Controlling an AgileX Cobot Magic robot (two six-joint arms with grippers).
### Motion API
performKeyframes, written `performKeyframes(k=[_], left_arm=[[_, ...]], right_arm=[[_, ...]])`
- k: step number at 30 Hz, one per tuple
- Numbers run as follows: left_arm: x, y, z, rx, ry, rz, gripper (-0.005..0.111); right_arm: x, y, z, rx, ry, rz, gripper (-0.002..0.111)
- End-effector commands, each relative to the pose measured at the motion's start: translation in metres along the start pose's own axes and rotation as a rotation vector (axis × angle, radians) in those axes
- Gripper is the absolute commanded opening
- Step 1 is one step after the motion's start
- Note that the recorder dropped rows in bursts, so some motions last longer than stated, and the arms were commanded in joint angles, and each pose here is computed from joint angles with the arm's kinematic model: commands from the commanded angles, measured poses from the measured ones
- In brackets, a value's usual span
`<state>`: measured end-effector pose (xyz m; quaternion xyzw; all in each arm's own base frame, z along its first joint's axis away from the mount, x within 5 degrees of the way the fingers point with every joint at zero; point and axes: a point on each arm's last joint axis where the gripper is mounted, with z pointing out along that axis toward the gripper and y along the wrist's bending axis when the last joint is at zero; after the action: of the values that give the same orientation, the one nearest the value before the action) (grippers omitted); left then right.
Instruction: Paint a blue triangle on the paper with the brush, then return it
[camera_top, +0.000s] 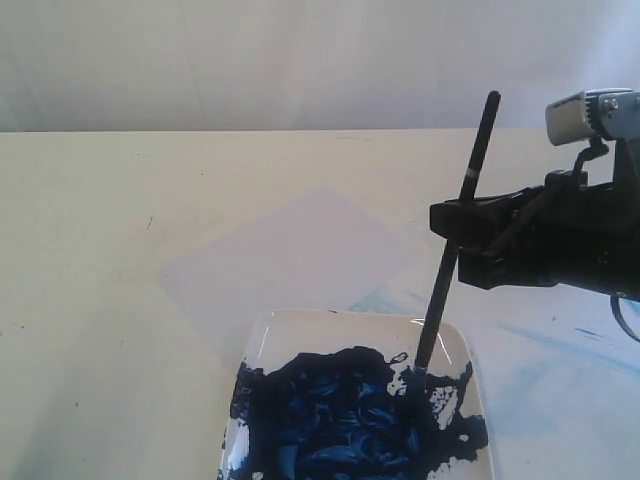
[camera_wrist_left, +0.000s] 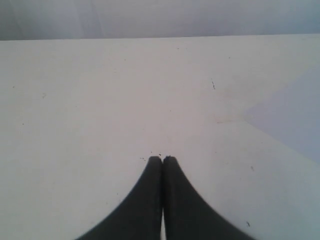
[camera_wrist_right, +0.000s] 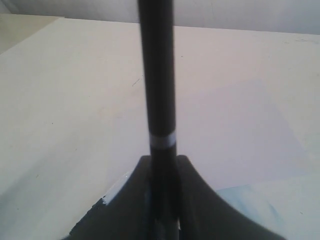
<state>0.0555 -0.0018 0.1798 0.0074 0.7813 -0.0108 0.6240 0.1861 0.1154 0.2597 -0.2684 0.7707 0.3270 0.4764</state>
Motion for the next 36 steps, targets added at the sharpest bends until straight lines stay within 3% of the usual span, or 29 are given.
performKeyframes(k=[1,20,26,28,31,36], left_arm=[[-0.004,0.0,0.0,0.007,-0.064,-0.008,0.0],[-0.03,0.0,-0.005,0.0,-0.348,-0.013,0.0],[-0.051,0.001,-0.017,0.016,-0.618,-0.084,0.0],[-0.059,0.001,-0.018,0.016,-0.585,-0.084,0.0],[-0.072,0.0,-0.015,0.017,-0.423,-0.087,0.0],[-0.11,0.0,0.007,0.005,-0.289,-0.031,0.0]], right_arm=[[0.002,-0.001,0.0,0.011,0.006,-0.01,0.0],[0.005,-0.006,0.0,0.064,0.021,-0.005,0.0],[-0.004,-0.002,-0.003,0.049,-0.012,-0.023,0.0],[-0.016,0.001,-0.007,0.047,-0.054,-0.048,0.0],[-0.036,0.006,-0.014,0.045,-0.121,-0.084,0.0],[-0.061,0.013,-0.023,0.037,-0.2,-0.128,0.0]])
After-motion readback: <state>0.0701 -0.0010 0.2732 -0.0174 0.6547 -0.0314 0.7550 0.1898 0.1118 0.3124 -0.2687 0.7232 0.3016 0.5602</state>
